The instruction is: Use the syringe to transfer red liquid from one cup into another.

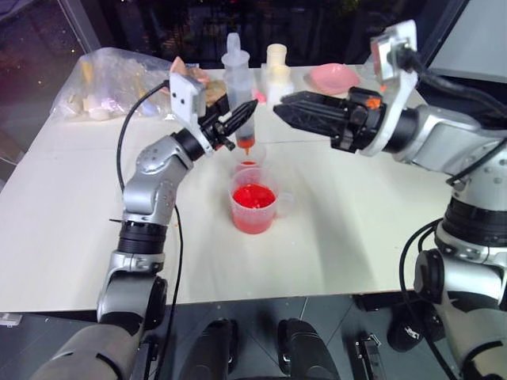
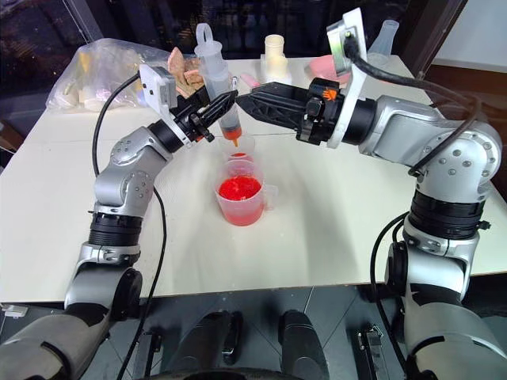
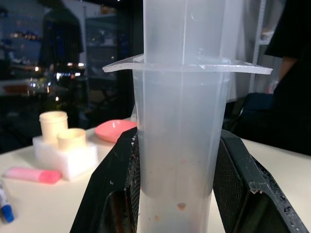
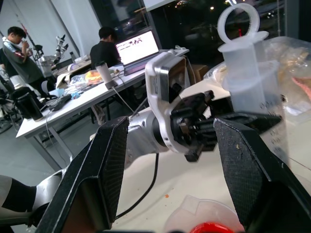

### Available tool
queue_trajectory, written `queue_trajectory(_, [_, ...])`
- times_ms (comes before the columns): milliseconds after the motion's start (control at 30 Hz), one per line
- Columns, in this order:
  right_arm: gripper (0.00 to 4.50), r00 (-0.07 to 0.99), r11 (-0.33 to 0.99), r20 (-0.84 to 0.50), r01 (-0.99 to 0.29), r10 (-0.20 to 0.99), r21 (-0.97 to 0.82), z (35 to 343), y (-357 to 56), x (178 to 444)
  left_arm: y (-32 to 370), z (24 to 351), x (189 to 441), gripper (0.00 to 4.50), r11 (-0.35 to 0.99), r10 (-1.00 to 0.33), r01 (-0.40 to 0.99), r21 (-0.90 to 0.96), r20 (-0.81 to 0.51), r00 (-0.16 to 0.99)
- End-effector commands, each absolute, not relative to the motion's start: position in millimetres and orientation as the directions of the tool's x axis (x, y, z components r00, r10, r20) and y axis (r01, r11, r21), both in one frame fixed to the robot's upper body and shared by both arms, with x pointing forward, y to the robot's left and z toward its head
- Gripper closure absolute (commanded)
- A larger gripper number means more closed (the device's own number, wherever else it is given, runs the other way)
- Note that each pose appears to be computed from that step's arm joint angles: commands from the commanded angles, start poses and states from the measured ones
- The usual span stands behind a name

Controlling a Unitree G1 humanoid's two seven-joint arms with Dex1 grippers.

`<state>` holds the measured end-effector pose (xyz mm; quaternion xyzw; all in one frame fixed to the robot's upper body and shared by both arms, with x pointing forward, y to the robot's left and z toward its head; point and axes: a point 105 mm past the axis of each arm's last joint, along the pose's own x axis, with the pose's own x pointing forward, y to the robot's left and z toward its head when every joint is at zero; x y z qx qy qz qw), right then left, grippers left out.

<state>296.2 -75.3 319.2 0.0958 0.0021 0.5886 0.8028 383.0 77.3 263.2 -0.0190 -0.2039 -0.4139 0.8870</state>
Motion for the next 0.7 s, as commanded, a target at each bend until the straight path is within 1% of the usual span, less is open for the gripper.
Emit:
queue_trajectory(33, [1.63,0.282,0.275,0.158,-0.959,0.946,0.066,343.3,-65.7,294.1,75.1,266.4,380.9,3.03,0.653,-0.734,0.731,0.199,0.402,0.547])
queue_trajectory(333, [1.63,0.282,0.282,0.166,-0.959,0.945,0.021,358.1,-49.1,312.2,71.7,257.8,381.9,3.03,0.646,-0.745,0.731,0.219,0.389,0.542])
queue_trajectory(533, [1.63,0.293,0.295,0.146,-0.956,0.945,0.013,353.2,-33.6,325.4,72.3,254.8,379.7,3.03,0.645,-0.747,0.731,0.222,0.383,0.543])
queue_trajectory(700, [1.63,0.303,0.306,0.139,-0.952,0.943,0.002,349.0,-29.9,333.8,71.2,254.5,378.1,3.03,0.643,-0.748,0.733,0.221,0.382,0.542])
